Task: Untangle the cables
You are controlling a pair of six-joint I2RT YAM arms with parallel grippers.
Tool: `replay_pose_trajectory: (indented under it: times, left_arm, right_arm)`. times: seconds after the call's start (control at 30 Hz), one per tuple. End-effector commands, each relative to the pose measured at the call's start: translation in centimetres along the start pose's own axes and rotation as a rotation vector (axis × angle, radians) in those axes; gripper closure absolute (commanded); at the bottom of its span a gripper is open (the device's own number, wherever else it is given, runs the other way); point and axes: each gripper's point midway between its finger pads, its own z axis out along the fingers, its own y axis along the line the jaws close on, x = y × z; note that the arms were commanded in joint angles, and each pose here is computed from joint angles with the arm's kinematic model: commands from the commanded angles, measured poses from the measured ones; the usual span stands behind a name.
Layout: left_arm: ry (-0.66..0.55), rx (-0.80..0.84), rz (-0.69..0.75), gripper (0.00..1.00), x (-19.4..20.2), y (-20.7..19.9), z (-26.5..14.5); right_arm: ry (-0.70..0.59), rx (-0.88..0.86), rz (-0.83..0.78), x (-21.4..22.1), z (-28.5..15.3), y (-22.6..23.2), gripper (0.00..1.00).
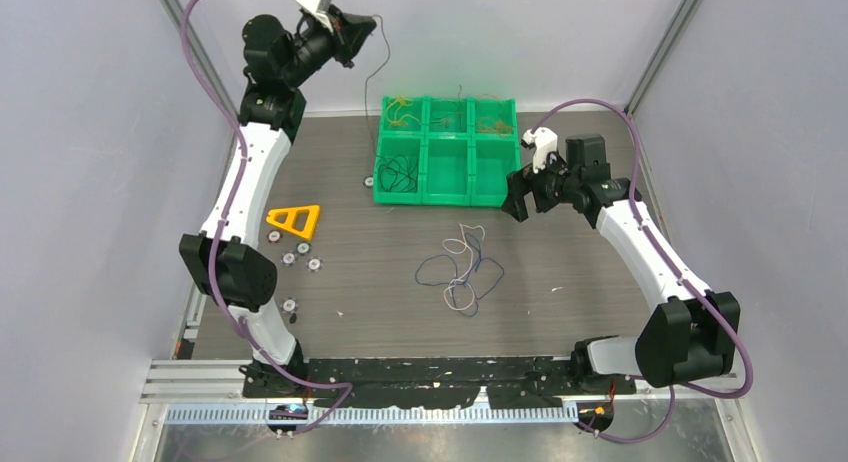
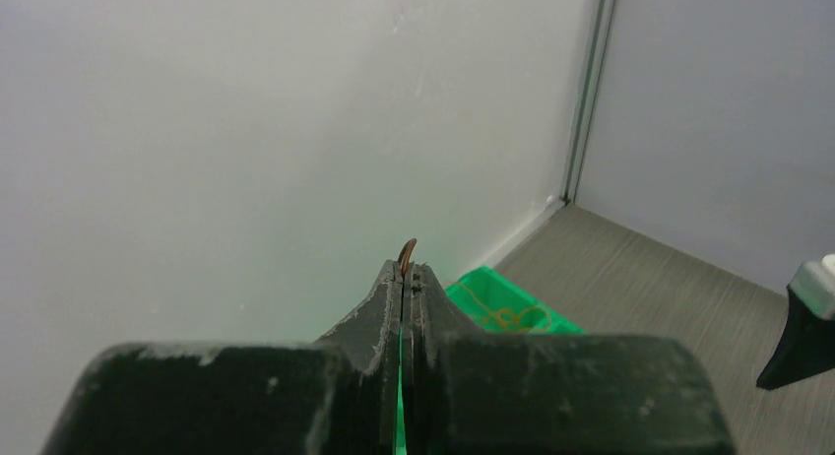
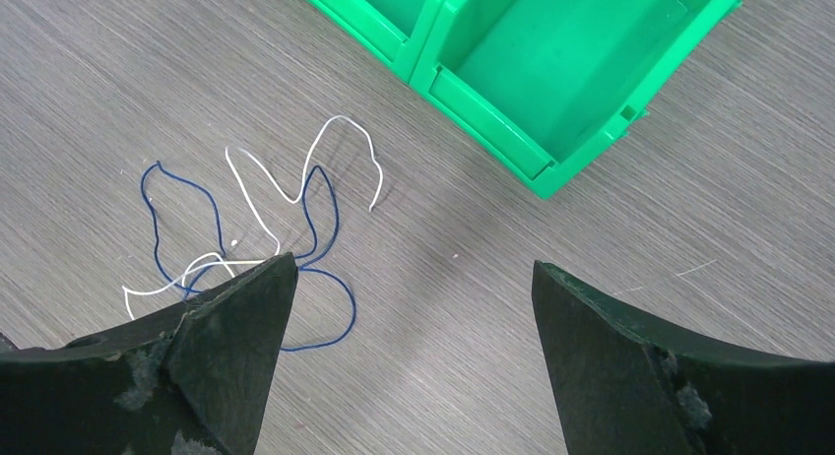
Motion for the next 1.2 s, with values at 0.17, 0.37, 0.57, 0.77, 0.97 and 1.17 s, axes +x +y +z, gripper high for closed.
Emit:
replay_pose_trajectory:
  times: [0.17,0.37,0.57,0.77,0.97,1.17]
  left_arm:
    - [0.176,0.006,-0.089,1.0,11.0,0.1,-0.5]
    - [0.347,0.026,-0.199,1.0,19.3,-1.6,-1.9]
    - [0.529,0.086,-0.39,1.0,26.2,-5.2,-5.7]
    - [0.761,-0.002,-0.526,1.0,32.3,-5.8,-8.2]
    - [0.895,-0.117,-0.486,1.0,36.1,-3.9,-9.2]
    - [1.032,-0.142,-0.337,1.0,38.8,-3.7,-8.4]
  right_arm:
    - [-0.03,0.008,-0.015,-0.7,-0.6,0.0,0.05]
    - [-0.017,0.019,-0.017,-0.3,-0.6,-0.2,0.05]
    - [-0.011,0.037,-0.02,-0.1,-0.8,-0.7,0.05]
    - [-0.003,0.038,-0.015,0.3,-0.8,-0.7,0.05]
    - [0.003,0.038,-0.01,0.6,-1.0,-0.6,0.05]
    - [0.04,0.03,-0.014,1.8,-1.3,-0.4,0.05]
